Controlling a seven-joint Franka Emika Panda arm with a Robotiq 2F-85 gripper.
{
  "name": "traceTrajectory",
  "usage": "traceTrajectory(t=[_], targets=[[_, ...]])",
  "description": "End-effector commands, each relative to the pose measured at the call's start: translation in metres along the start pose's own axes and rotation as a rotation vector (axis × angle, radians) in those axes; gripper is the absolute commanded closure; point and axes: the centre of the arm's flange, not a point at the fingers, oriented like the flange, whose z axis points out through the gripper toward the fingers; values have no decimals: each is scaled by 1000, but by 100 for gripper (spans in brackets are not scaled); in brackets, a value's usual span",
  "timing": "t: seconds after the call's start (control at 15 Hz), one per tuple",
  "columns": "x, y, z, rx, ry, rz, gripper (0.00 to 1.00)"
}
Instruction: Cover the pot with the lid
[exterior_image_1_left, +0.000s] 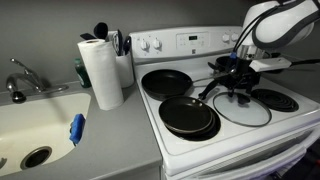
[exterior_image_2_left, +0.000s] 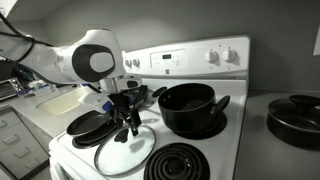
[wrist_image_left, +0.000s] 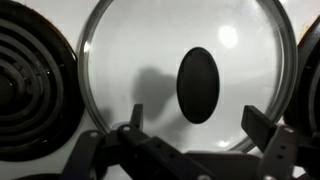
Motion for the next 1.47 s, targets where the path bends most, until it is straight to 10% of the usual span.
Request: traceTrajectory(t=[0.0,1.4], targets=[[5,6,-7,-20,-24,61,0],[-7,-2,19,8,-127,-230,1]])
